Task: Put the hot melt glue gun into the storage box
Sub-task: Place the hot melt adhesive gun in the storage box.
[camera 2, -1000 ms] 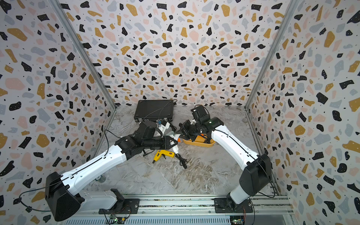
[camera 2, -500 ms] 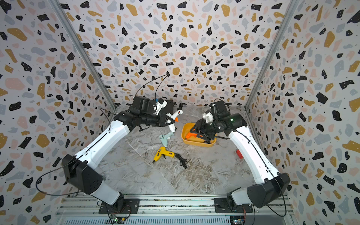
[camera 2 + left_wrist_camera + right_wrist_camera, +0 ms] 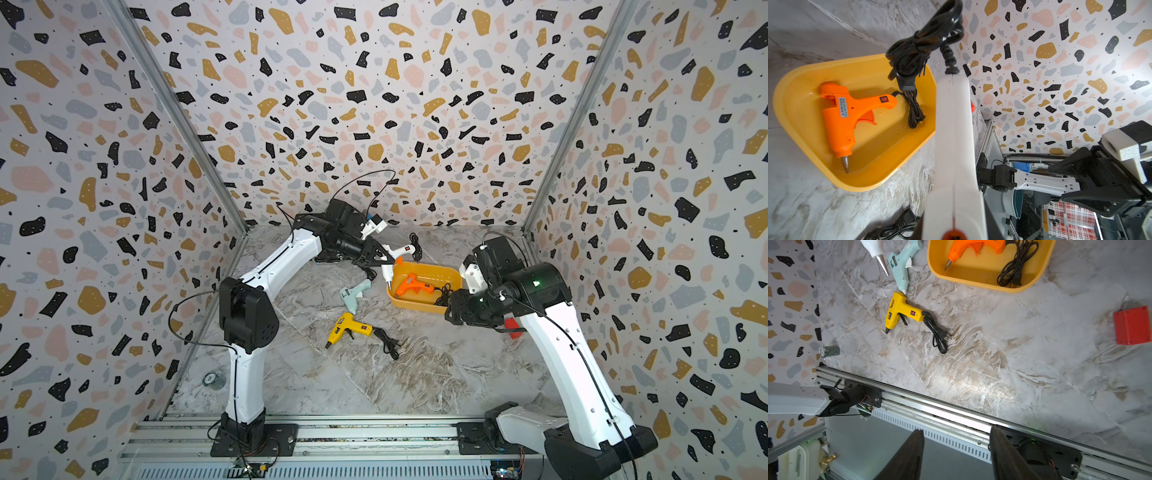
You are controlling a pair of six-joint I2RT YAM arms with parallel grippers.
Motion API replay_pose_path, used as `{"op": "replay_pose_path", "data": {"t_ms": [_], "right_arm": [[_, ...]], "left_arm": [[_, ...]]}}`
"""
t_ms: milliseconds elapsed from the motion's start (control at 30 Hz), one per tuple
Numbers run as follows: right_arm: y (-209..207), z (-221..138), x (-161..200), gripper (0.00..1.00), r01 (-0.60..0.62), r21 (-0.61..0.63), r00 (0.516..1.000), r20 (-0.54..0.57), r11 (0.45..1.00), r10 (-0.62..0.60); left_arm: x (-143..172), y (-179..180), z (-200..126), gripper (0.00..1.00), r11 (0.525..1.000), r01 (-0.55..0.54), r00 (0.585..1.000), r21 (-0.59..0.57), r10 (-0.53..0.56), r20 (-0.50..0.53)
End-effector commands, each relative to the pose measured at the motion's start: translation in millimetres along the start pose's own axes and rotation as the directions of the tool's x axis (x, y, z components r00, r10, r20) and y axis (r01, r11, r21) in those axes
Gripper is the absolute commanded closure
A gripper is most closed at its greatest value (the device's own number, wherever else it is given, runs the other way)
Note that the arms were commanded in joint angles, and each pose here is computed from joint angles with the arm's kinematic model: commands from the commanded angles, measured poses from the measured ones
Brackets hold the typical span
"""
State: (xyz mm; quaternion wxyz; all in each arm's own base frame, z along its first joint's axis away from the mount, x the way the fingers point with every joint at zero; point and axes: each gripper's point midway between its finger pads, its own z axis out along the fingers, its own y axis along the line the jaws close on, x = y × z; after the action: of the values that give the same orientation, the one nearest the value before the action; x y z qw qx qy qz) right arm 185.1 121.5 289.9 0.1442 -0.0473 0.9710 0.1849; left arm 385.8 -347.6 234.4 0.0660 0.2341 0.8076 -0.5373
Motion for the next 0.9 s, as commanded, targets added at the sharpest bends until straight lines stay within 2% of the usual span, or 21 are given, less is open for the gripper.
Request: {"op": "replay_pose_path", "data": {"t_ms": [0, 133, 433, 667, 867], "right_arm": [[-18, -6, 13, 0.44, 0.052, 0.086, 0.998, -0.026, 0.995, -0.05], [-23, -5, 16, 0.44, 0.07, 0.107, 0.997, -0.042, 0.992, -0.066], [-26, 1, 20, 0.44, 0.078, 0.118, 0.993, -0.092, 0.99, -0.067], [-29, 4, 26, 0.44, 0.076, 0.129, 0.991, -0.116, 0.989, -0.061], [-33, 10, 30, 0.44, 0.071, 0.138, 0.989, -0.142, 0.988, -0.051]], "left_arm": [[-2, -32, 6, 1.0, 0.984, -0.07, 0.997, 0.167, 0.074, -0.02], [4, -22, 25, 1.0, 0.979, -0.045, 0.996, 0.199, 0.058, -0.061], [0, 11, 60, 1.0, 0.991, -0.067, 0.992, 0.118, 0.079, -0.101], [0, 47, 75, 1.0, 0.997, -0.069, 0.989, 0.026, 0.072, -0.127], [1, 69, 92, 1.0, 0.999, -0.029, 0.99, 0.029, 0.032, -0.138]]}}
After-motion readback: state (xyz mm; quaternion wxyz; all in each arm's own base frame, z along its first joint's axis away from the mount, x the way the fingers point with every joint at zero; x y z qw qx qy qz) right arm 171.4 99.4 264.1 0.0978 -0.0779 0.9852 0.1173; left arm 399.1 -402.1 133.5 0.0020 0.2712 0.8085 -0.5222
